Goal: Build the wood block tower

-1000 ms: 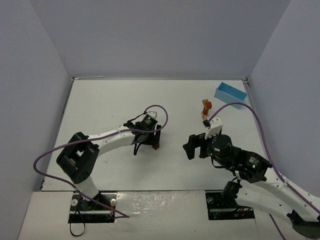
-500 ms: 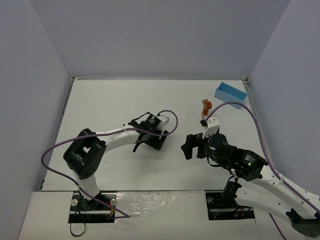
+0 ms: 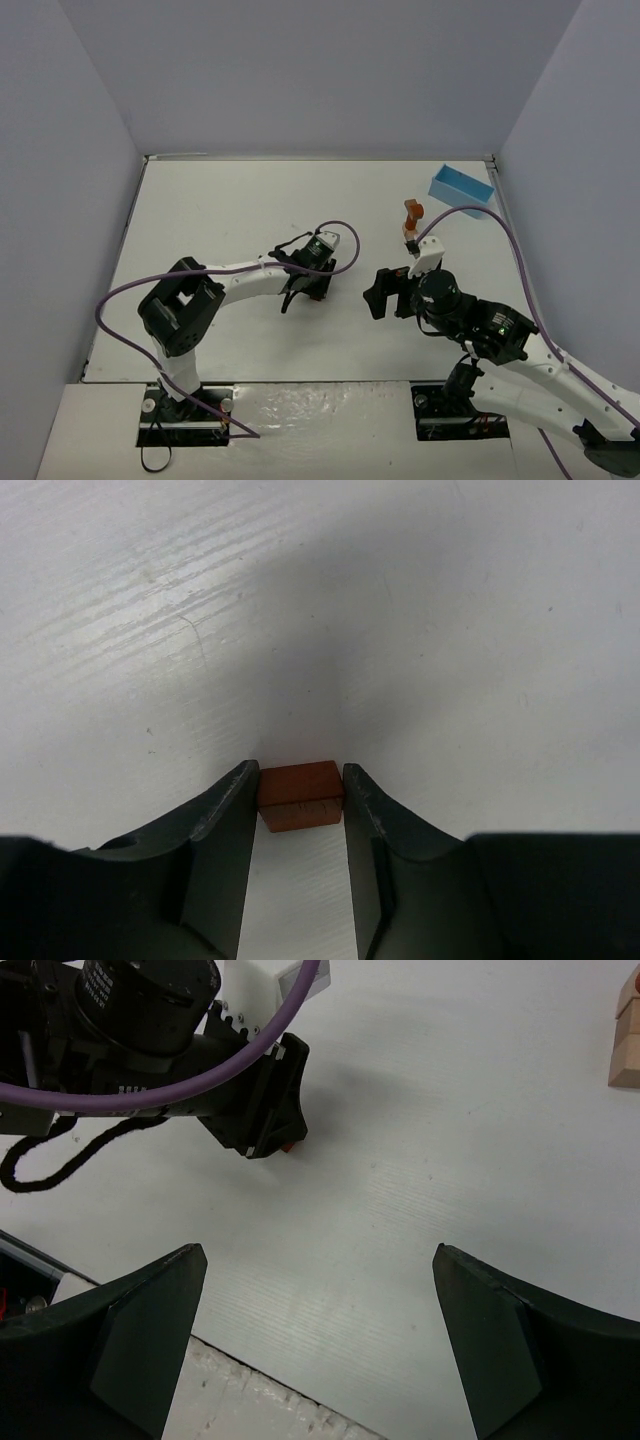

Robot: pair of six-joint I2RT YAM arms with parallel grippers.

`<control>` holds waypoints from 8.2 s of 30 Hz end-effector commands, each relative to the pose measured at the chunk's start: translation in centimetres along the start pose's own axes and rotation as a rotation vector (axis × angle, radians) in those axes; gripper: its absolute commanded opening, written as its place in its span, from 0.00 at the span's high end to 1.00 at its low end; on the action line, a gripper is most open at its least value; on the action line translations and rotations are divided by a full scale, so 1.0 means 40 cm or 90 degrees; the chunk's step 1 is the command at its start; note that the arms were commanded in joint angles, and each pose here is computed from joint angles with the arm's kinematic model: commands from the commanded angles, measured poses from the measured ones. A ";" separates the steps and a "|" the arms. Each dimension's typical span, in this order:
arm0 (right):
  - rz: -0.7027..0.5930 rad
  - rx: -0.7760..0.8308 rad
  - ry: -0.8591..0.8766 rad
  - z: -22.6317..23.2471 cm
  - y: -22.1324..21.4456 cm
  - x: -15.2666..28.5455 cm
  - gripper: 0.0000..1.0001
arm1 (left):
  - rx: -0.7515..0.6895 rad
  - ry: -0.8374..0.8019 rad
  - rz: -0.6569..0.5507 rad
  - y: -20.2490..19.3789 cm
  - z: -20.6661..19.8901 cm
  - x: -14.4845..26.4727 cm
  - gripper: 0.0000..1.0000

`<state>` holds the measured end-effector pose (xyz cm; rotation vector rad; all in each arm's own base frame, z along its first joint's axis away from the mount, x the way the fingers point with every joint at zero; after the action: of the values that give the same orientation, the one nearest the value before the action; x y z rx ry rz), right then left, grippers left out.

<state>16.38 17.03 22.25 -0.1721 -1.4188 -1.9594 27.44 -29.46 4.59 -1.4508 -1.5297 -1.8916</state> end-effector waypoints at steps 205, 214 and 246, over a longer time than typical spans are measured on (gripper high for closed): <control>0.039 0.124 -0.235 -0.571 0.196 -0.468 1.00 | 0.143 0.267 -0.203 -0.067 0.466 0.540 0.07; 0.046 0.120 -0.235 -0.574 0.186 -0.471 1.00 | 0.143 0.267 -0.201 -0.068 0.467 0.539 0.07; 0.046 0.095 -0.241 -0.589 0.181 -0.470 1.00 | 0.146 0.268 -0.199 -0.071 0.470 0.537 0.07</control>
<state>39.54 4.12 7.29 -0.5928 -1.7172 -1.7399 23.86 -4.72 16.94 -0.7548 -1.6809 -1.9012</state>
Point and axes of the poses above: each gripper's point midway between its finger pads, its own x axis back along the fingers, its own z axis along the line the jaws close on, y = z × x, the point moved 2 cm from there along x, back along the fingers, and after that the axes turned 8 degrees about -x, right-handed, at the moved point
